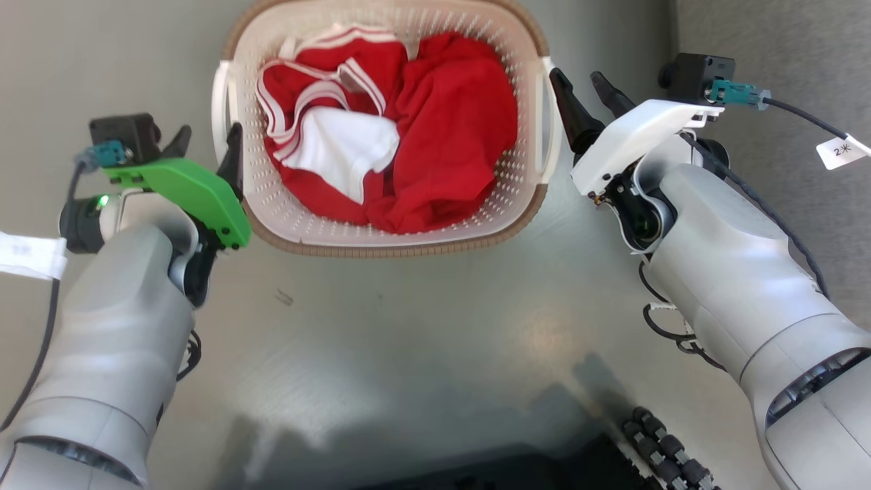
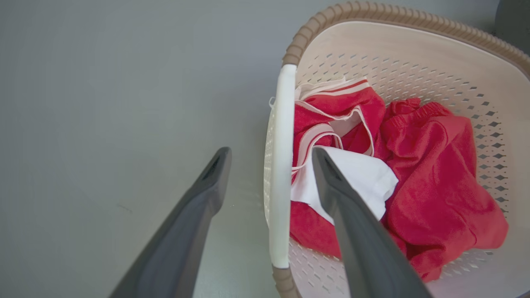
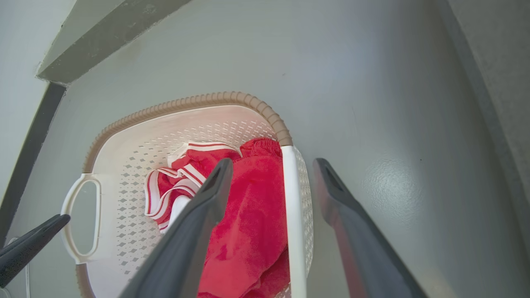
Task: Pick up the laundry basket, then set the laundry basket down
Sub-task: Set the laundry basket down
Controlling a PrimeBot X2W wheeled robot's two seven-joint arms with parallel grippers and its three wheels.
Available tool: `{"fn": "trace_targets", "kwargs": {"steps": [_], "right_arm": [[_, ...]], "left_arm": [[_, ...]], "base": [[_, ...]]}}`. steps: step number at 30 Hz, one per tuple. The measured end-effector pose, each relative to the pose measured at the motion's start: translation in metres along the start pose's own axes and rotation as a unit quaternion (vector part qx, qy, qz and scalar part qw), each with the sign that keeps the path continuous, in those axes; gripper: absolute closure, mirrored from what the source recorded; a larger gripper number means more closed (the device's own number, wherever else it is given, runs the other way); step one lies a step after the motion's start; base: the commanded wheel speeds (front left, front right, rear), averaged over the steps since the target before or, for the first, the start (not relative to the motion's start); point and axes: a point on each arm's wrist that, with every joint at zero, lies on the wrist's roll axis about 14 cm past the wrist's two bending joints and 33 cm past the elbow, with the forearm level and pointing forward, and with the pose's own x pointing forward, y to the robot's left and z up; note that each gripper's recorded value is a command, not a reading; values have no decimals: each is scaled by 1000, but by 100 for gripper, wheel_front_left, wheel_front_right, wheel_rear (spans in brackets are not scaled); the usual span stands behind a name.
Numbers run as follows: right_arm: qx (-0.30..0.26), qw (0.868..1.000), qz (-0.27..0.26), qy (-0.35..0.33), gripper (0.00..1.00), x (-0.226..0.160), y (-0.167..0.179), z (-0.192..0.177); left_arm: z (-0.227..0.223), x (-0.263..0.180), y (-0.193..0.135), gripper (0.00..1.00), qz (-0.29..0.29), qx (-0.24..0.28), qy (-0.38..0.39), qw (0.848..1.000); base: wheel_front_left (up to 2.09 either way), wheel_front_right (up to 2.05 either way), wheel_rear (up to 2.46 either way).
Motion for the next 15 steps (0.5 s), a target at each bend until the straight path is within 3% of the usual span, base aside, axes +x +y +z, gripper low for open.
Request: {"fn": "trace_targets", "kwargs": {"steps": [8,15], "right_arm": [[-17,999,14,-47,0,-27,14,35],[-30,994,19,-99,0,-61,20,68]], "left_arm": [[23,-23,-26,0,-25,22,-29,999],[72,-50,-52,0,-51,35,-96,993]], "base": [[0,0,0],[0,0,0]]}}
